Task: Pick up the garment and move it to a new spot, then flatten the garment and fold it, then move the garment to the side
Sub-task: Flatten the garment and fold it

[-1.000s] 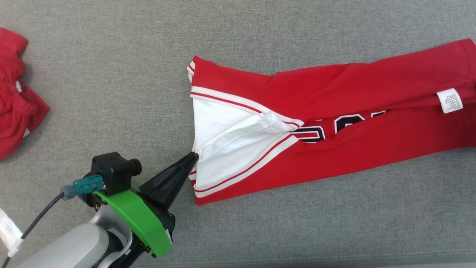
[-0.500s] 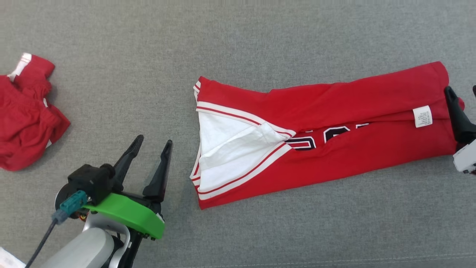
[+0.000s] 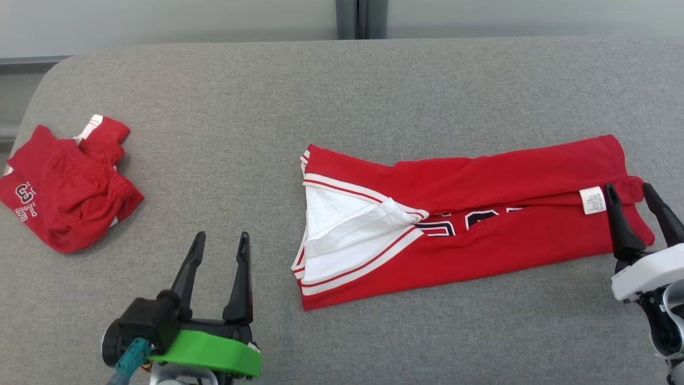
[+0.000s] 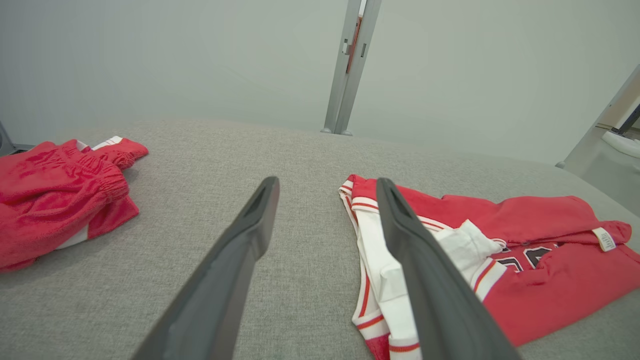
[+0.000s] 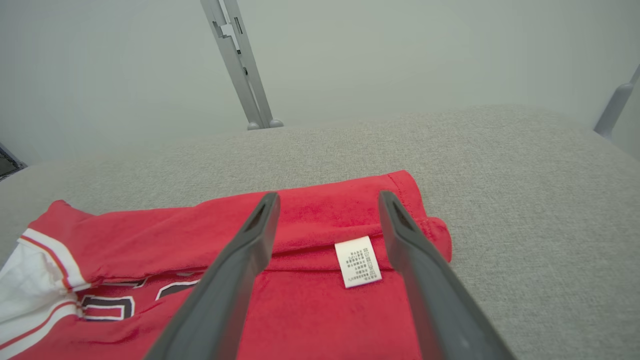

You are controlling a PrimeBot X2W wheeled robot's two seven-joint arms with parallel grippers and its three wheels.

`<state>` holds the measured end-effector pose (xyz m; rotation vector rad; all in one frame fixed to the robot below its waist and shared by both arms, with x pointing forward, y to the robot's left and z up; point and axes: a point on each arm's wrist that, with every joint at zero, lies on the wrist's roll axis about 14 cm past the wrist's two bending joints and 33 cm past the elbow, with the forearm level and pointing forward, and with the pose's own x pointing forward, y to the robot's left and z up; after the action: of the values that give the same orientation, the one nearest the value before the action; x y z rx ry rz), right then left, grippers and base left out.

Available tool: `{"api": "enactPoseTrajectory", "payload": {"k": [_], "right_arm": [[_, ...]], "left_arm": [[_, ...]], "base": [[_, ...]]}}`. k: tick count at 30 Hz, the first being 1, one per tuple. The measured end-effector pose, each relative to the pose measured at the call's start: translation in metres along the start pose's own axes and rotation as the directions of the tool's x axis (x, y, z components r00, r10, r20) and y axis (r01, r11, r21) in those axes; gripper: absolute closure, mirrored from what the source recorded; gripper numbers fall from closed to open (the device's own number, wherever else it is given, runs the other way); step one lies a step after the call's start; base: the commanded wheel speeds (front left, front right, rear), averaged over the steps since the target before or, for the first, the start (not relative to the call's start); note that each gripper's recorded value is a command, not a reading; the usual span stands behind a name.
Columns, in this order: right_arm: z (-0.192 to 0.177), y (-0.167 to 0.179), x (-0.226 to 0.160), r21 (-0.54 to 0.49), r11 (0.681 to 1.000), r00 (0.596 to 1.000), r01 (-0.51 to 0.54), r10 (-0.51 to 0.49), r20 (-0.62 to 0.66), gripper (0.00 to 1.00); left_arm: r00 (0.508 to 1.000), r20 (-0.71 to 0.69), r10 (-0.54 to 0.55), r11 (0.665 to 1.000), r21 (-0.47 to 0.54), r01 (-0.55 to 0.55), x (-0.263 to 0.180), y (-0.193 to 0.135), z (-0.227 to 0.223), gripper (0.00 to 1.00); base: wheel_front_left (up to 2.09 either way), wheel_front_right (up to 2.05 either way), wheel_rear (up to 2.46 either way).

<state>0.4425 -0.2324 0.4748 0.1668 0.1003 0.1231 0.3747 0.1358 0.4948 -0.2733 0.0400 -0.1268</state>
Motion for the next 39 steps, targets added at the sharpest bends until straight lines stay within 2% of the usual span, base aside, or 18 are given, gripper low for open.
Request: {"api": "enactPoseTrajectory", "payload": {"k": [7, 13, 19, 25, 34, 35, 36, 37, 39], "right_arm": [[-0.017, -0.015, 0.006, 0.072, 0.994, 0.995, 0.077, -0.072, -0.071, 0.00], [-0.024, -0.037, 0.028, 0.060, 0.987, 0.976, 0.147, -0.134, -0.173, 0.00], [-0.051, -0.061, 0.035, 0.011, 0.980, 0.919, 0.197, -0.181, -0.351, 0.00], [-0.071, -0.070, 0.039, -0.010, 0.975, 0.880, 0.222, -0.204, -0.429, 0.00], [-0.108, -0.068, 0.032, 0.013, 0.969, 0.803, 0.249, -0.198, -0.562, 0.00], [-0.110, -0.066, 0.031, 0.020, 0.968, 0.799, 0.250, -0.194, -0.569, 0.21], [-0.111, -0.066, 0.031, 0.024, 0.968, 0.796, 0.249, -0.191, -0.574, 0.64], [-0.111, -0.065, 0.031, 0.025, 0.968, 0.797, 0.248, -0.189, -0.574, 1.00], [-0.111, -0.064, 0.030, 0.032, 0.969, 0.799, 0.245, -0.183, -0.573, 1.00]], "left_arm": [[0.998, 0.048, 0.040, 0.999, 0.033, -0.041, -0.024, 0.002, 0.002, 0.00], [0.997, 0.055, 0.047, 0.998, 0.046, -0.049, -0.030, -0.002, -0.002, 0.00], [0.992, 0.047, 0.116, 0.992, 0.036, -0.118, -0.033, 0.013, -0.007, 0.00], [0.986, 0.060, 0.157, 0.986, 0.045, -0.160, -0.034, 0.028, -0.003, 0.00], [0.991, 0.032, 0.128, 0.988, 0.087, -0.131, -0.030, 0.027, -0.011, 0.00], [0.992, 0.027, 0.120, 0.988, 0.093, -0.122, -0.029, 0.025, -0.012, 0.00], [0.993, 0.024, 0.116, 0.988, 0.096, -0.118, -0.028, 0.024, -0.013, 0.00], [0.994, 0.021, 0.109, 0.989, 0.095, -0.111, -0.027, 0.022, -0.015, 0.00], [0.995, 0.013, 0.097, 0.991, 0.096, -0.098, -0.025, 0.019, -0.017, 0.00]], "base": [[0.00, 0.00, 0.00], [0.00, 0.00, 0.00], [0.00, 0.00, 0.00], [0.00, 0.00, 0.00], [0.00, 0.00, 0.00], [0.00, 0.00, 0.00], [0.00, 0.00, 0.00], [0.00, 0.00, 0.00], [0.00, 0.00, 0.00]]}}
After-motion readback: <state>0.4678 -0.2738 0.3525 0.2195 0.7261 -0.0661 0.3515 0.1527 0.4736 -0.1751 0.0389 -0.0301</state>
